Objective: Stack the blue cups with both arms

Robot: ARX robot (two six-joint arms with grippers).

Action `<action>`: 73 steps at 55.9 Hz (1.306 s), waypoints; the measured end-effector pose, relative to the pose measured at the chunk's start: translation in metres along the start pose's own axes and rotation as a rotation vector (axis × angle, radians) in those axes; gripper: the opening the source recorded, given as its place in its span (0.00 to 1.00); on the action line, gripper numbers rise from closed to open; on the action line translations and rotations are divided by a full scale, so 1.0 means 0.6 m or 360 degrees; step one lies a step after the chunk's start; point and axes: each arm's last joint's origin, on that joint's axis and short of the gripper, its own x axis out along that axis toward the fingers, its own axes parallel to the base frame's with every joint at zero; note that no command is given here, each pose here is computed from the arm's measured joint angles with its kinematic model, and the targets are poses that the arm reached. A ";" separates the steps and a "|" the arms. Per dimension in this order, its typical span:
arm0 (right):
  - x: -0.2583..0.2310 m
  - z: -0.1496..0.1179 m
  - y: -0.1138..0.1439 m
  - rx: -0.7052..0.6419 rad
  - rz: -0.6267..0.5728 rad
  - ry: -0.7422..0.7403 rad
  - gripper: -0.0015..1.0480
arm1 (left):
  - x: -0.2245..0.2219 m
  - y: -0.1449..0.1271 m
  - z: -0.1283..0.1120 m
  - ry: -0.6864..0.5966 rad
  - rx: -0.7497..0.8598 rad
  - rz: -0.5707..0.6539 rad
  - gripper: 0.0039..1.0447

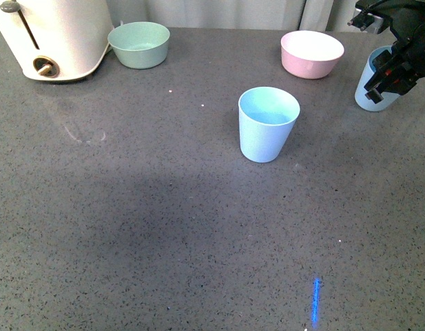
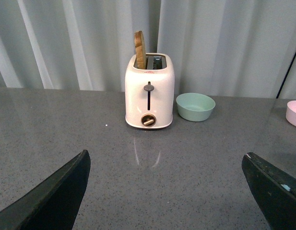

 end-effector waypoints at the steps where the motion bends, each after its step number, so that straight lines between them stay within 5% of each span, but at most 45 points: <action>1: -0.001 -0.001 -0.002 0.0003 0.0001 -0.0001 0.02 | 0.000 0.000 0.000 0.0000 -0.0001 0.0000 0.92; 26: -0.139 0.035 -0.010 -0.0037 0.0076 -0.0197 0.02 | 0.000 0.000 0.000 -0.0001 -0.0001 -0.0001 0.92; 43: -0.247 0.129 0.091 -0.0264 0.0282 -0.0454 0.02 | 0.000 0.000 0.000 -0.0001 0.0000 0.0000 0.92; 57: -0.219 0.144 0.177 -0.0369 0.0459 -0.0373 0.02 | 0.000 0.000 0.000 0.0000 0.0000 0.0000 0.92; 73: -0.205 0.148 0.211 -0.0389 0.0539 -0.0330 0.02 | 0.000 0.000 0.000 0.0000 0.0000 -0.0001 0.92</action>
